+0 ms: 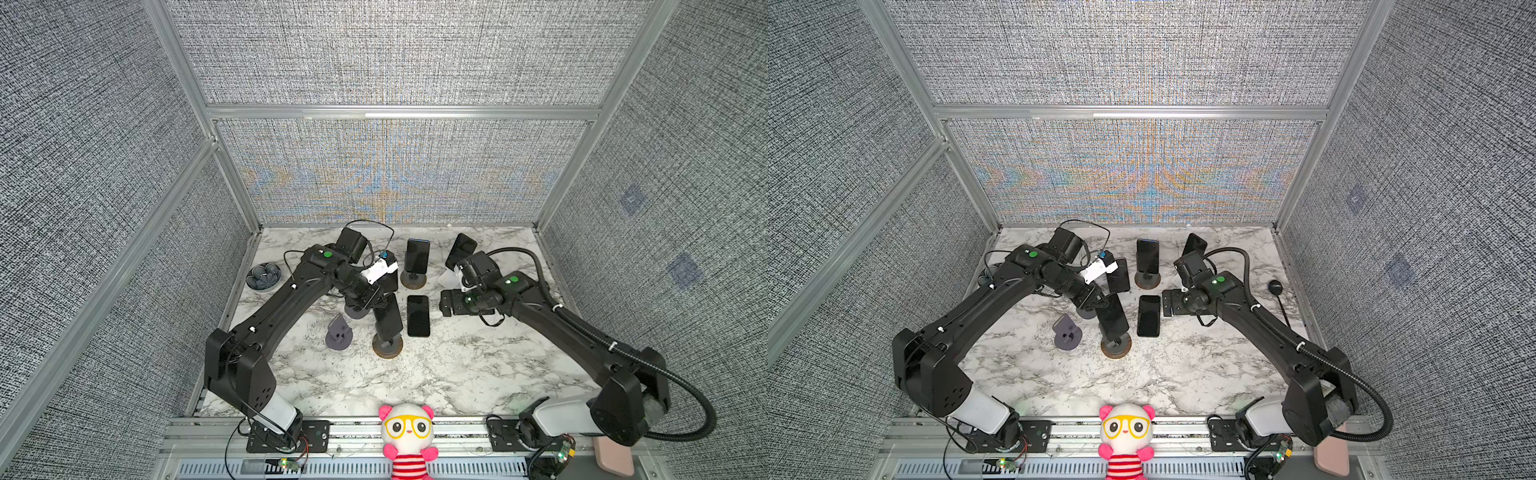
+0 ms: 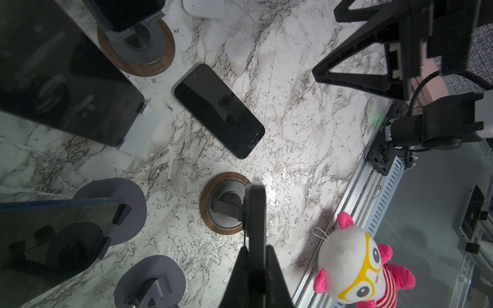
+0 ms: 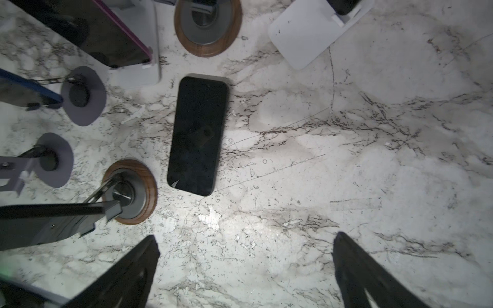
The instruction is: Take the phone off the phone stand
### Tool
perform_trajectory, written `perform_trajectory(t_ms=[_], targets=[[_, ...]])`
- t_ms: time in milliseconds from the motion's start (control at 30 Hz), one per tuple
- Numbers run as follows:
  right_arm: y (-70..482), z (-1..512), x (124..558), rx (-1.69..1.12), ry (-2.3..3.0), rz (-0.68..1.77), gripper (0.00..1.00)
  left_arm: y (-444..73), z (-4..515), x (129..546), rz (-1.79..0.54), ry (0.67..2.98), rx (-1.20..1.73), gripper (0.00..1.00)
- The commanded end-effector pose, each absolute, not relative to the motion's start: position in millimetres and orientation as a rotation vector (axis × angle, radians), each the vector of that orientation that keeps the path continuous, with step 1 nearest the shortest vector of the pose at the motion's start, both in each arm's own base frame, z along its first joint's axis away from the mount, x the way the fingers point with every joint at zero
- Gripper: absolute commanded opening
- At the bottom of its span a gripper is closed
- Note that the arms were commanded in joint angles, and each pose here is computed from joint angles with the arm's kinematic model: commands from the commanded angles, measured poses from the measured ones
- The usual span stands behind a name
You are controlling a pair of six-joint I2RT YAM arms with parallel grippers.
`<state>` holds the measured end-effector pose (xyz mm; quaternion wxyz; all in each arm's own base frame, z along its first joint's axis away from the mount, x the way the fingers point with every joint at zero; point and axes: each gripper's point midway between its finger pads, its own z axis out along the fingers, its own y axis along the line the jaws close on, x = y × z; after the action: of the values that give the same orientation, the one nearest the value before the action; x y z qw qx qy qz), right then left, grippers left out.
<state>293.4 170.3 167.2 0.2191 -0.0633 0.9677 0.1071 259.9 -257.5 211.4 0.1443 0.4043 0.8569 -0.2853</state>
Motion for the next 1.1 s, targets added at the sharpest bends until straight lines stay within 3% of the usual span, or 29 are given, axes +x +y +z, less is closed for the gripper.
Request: perform_trajectory(t_ms=[0,433,833,1067], targets=[[189,189,283,-0.291,2.637,0.409,0.96,-265,223,254,-0.917,2.457,1.175,0.00],[246,257,251,-0.677,2.386,0.449,0.92,-294,280,255,-1.204,2.420,1.159,0.00],[280,265,241,-0.821,2.341,0.314,0.92,-305,287,267,-1.505,2.435,1.020,0.00],[293,251,257,-0.830,2.334,0.253,0.97,-299,283,266,-1.520,2.392,1.025,0.00]])
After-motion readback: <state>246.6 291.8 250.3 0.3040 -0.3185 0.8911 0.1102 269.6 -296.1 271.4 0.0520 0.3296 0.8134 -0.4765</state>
